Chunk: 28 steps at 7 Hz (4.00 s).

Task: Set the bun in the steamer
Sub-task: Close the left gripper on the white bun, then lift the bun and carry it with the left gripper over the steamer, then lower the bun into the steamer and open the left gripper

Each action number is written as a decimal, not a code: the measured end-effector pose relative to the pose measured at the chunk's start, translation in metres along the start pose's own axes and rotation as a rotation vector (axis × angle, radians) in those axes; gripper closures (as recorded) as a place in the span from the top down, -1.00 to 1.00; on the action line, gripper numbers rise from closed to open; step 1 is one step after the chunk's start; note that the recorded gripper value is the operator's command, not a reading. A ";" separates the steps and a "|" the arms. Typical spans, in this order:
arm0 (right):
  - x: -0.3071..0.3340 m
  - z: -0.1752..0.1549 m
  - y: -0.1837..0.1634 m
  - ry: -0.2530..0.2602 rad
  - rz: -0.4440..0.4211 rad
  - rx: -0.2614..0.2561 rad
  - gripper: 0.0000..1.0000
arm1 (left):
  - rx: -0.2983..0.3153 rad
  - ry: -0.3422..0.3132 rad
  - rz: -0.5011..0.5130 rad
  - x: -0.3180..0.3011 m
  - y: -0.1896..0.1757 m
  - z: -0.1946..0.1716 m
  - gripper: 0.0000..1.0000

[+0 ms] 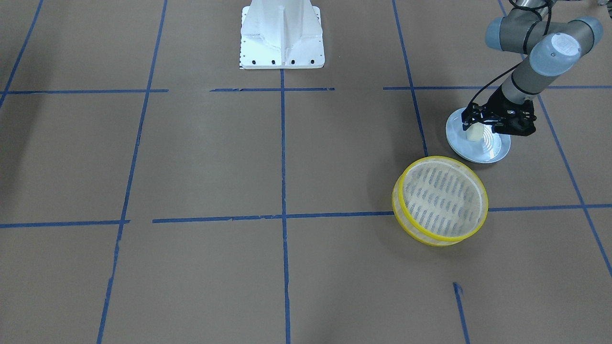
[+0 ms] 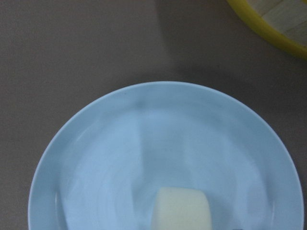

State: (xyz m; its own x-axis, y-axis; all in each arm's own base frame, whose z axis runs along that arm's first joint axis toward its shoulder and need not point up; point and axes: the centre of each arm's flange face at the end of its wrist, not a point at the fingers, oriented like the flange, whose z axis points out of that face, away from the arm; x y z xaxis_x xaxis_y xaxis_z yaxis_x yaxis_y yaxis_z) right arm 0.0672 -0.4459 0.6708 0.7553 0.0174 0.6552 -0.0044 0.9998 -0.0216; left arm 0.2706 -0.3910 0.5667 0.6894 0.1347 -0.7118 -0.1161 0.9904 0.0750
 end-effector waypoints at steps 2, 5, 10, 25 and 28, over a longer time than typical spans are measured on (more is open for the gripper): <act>0.000 0.000 0.000 0.000 0.000 0.000 1.00 | -0.004 -0.001 0.003 0.002 -0.002 0.004 0.64; 0.000 0.000 0.000 0.000 0.000 0.000 1.00 | -0.006 0.001 0.004 0.006 -0.009 0.009 0.10; 0.000 0.000 0.000 0.000 0.000 0.000 1.00 | -0.017 0.003 -0.002 0.009 -0.006 0.006 -0.37; 0.000 0.000 0.000 0.000 0.000 0.000 1.00 | 0.024 0.064 -0.209 0.127 -0.199 -0.037 -0.31; 0.000 0.000 0.000 0.000 0.000 0.000 1.00 | 0.022 0.054 -0.214 0.125 -0.201 -0.032 -0.25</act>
State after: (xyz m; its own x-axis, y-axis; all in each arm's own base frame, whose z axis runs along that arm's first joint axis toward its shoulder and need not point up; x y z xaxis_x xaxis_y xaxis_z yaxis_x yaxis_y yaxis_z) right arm 0.0672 -0.4459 0.6708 0.7553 0.0174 0.6552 -0.0043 0.9998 -0.0216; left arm 0.3571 -0.5743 0.4404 0.6570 -0.0795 -0.7497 0.0447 0.9968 -0.0665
